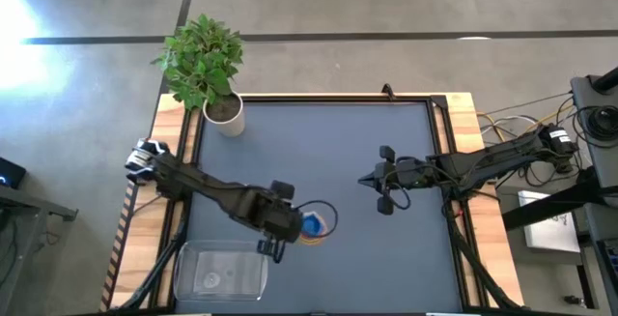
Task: Nest measuring cups in basket
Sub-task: Put the stacked measuring cups into the bin, then stack the blue measuring cup into the red measuring cup
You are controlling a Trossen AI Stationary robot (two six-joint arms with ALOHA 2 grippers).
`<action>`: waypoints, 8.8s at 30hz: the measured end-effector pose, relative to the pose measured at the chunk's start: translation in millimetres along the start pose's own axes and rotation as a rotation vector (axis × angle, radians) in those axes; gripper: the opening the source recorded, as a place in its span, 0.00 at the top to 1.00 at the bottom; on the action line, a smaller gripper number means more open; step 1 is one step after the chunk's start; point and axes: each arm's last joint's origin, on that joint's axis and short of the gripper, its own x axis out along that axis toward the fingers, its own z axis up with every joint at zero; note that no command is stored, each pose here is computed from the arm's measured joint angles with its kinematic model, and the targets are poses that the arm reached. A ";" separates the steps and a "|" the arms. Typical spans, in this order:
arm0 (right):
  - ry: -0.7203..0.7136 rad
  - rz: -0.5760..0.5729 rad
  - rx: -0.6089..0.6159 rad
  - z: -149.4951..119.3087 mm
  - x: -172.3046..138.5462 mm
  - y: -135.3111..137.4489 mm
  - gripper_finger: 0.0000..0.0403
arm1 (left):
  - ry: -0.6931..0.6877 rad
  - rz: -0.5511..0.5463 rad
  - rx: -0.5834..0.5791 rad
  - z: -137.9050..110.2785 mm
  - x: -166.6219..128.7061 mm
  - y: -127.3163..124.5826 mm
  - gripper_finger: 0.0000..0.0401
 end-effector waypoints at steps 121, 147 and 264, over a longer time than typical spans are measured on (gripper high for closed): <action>-0.220 -0.041 0.184 20.4 -2.2 -0.6 0.98 | -0.418 0.178 -0.158 -169.6 -105.0 -135.6 0.99; -0.289 -0.013 0.241 20.4 5.8 1.7 0.98 | -0.706 0.264 -0.348 -215.4 -47.8 -44.3 0.99; 0.127 0.378 -0.103 87.9 116.4 46.3 0.44 | -0.207 -0.241 -0.883 -151.2 -54.3 -92.4 0.51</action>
